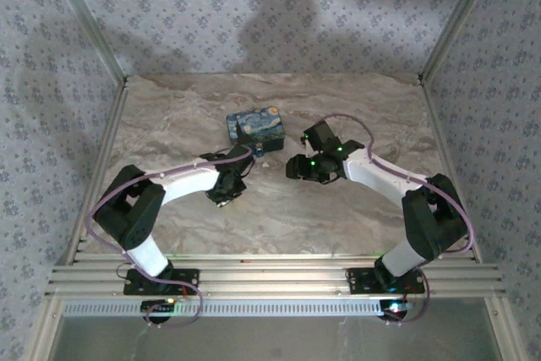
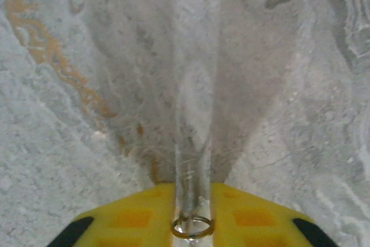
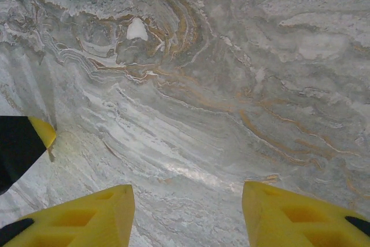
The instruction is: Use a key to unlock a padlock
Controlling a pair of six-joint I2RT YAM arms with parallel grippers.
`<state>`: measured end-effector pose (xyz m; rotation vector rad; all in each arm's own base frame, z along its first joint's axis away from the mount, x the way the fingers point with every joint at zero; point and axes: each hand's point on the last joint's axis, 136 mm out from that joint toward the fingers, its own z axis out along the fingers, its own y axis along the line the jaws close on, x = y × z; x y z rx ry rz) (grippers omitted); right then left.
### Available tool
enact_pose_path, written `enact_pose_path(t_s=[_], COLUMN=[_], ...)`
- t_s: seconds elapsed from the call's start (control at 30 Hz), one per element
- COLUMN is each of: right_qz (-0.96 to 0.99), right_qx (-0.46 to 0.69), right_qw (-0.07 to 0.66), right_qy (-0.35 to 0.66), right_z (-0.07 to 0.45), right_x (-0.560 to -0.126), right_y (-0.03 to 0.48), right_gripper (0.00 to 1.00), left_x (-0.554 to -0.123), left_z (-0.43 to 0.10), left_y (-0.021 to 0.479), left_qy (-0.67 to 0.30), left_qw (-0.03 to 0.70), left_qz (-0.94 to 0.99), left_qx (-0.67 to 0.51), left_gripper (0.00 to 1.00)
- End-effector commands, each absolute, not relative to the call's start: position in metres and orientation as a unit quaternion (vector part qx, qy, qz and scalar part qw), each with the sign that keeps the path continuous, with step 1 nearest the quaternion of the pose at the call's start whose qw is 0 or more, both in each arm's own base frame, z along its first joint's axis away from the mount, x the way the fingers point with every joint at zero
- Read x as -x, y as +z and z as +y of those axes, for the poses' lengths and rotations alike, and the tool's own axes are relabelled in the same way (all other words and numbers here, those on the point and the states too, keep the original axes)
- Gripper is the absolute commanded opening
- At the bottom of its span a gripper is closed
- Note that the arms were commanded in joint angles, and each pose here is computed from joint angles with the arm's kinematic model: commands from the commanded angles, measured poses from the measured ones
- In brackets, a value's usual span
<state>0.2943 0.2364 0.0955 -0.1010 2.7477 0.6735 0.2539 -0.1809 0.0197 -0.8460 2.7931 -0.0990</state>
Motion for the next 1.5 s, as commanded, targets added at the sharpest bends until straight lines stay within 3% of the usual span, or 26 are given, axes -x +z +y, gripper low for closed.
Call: enact_pose_path(t_s=[0.0,0.17,0.43,0.9,1.2,1.47], right_qz=[0.959,0.957,0.946,0.879,0.810,0.789], right_qx=[0.037,0.026,-0.010,-0.036,-0.003,0.052], right_qw=[0.152,0.146,0.143,0.246,0.300,0.309], right_qy=[0.236,0.248,0.290,0.406,0.504,0.529], right_z=[0.231,0.232,0.227,0.215,0.229,0.264], right_x=[-0.290,-0.291,-0.295,-0.304,-0.294,-0.284], right_y=[0.098,0.100,0.109,0.208,0.282,0.290], right_gripper=[0.53,0.53,0.53,0.53,0.48,0.41], left_x=[-0.260,-0.269,-0.290,-0.283,-0.271,-0.280], left_z=[-0.179,-0.178,-0.197,-0.247,-0.252,-0.261], left_y=[0.024,0.039,0.081,0.227,0.295,0.318], left_qy=[-0.025,-0.023,-0.061,-0.344,-0.501,-0.547], left_qw=[0.126,0.155,0.212,0.331,0.351,0.331], left_qz=[0.946,0.956,0.971,0.865,0.771,0.755], left_qx=[0.298,0.248,0.096,-0.153,-0.180,-0.145], left_gripper=[0.15,0.00,0.00,0.00,0.00,0.00])
